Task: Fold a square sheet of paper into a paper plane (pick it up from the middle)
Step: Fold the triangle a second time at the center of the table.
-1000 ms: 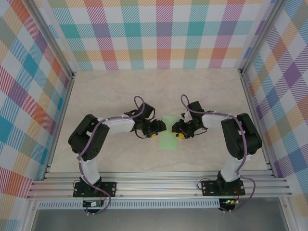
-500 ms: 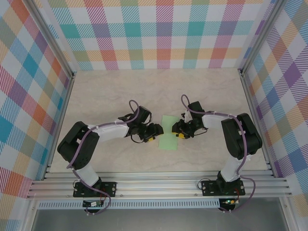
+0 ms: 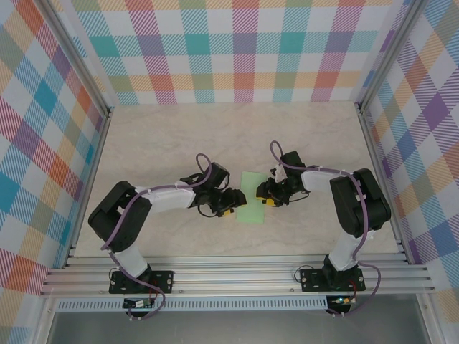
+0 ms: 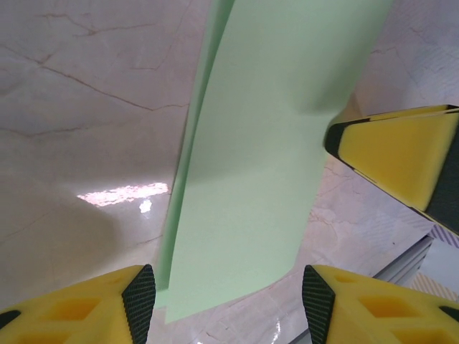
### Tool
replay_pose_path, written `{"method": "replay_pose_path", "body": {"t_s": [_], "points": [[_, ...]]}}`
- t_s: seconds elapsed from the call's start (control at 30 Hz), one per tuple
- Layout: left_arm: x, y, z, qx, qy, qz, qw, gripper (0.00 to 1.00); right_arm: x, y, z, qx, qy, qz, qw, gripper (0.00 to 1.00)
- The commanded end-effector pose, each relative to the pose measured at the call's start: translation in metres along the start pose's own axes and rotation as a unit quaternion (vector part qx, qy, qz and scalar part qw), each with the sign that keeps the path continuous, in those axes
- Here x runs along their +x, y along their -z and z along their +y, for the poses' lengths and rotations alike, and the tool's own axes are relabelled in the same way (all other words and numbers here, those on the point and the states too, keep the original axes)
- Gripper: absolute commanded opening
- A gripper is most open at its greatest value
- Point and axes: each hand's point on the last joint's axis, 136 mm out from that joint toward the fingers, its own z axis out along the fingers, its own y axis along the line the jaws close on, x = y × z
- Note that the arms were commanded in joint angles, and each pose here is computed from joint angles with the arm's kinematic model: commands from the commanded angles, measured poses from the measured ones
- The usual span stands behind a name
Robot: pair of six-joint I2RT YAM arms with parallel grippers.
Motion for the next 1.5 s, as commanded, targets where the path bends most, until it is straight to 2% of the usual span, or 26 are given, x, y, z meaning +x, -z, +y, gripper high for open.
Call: {"method": "replay_pose_path", "body": {"t_s": [0.0,0.43,0.63,0.8,1.0,1.3,1.47], "points": [[0.007,-0.007,0.008,-0.015,0.001,0.005,1.000,0.59,0.009,-0.012,-0.032,0.048,-0.016,0.010,0.999,0.41],[0.014,-0.017,0.008,-0.006,-0.005,0.027,1.000,0.57,0.010,-0.015,-0.035,0.051,-0.020,0.015,0.998,0.41],[0.018,-0.018,0.006,-0.003,-0.012,0.035,0.999,0.50,0.010,-0.016,-0.036,0.051,-0.022,0.016,0.998,0.41],[0.020,-0.020,0.008,-0.003,-0.014,0.041,0.999,0.49,0.010,-0.016,-0.036,0.052,-0.022,0.016,0.998,0.41],[0.019,-0.020,0.009,-0.009,-0.013,0.039,0.999,0.50,0.009,-0.016,-0.036,0.051,-0.023,0.016,0.998,0.41],[0.015,-0.022,-0.010,0.032,-0.020,0.036,0.999,0.47,0.009,-0.017,-0.035,0.049,-0.023,0.017,0.998,0.41],[0.008,-0.023,-0.011,0.026,-0.020,0.022,0.999,0.47,0.009,-0.016,-0.033,0.045,-0.023,0.016,0.999,0.41]]}}
